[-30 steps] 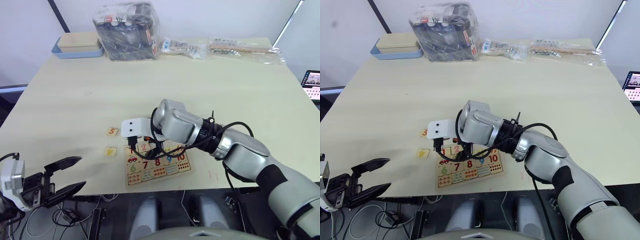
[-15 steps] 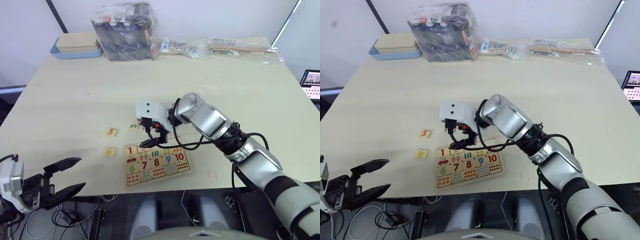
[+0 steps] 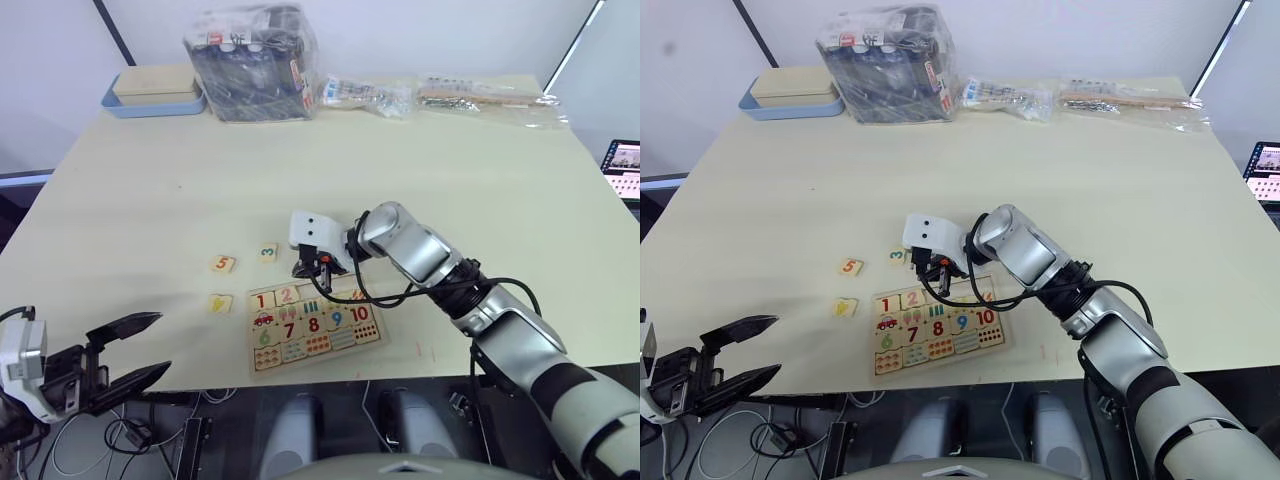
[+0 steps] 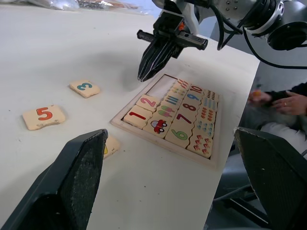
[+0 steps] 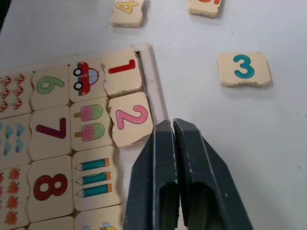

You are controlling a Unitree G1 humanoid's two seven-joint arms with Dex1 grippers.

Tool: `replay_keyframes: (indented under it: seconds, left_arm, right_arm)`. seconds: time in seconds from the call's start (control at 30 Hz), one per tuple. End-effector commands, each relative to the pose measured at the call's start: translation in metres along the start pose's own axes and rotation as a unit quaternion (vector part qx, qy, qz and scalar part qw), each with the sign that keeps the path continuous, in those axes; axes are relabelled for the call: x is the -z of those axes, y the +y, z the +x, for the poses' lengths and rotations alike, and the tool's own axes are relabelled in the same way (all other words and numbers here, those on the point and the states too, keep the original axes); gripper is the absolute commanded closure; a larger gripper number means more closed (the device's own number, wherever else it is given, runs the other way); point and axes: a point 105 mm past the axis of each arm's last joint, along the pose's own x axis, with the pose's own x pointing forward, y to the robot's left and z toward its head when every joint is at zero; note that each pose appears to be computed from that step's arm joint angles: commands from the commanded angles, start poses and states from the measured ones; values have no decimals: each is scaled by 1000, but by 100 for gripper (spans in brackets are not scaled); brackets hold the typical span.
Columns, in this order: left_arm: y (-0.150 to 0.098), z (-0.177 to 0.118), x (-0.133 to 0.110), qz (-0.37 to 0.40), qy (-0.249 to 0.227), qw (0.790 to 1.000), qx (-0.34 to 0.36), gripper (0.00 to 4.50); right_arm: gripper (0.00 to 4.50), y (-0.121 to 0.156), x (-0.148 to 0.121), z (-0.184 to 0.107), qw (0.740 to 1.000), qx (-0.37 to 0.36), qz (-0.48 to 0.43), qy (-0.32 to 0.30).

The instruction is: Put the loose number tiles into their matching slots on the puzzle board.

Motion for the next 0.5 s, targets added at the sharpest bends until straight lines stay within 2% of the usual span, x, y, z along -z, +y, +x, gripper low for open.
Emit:
replay_keyframes:
  seconds: [0.03,0.5]
  left_arm:
    - [-4,-1,-6,15,-2,1000,15,0]
    - [-6,0,-4,15,-2,1000,14,0]
  right_arm:
    - [446,1,-8,4,1000,4,-24,-5]
    - [446,6,-8,14,999,-5,-40,5]
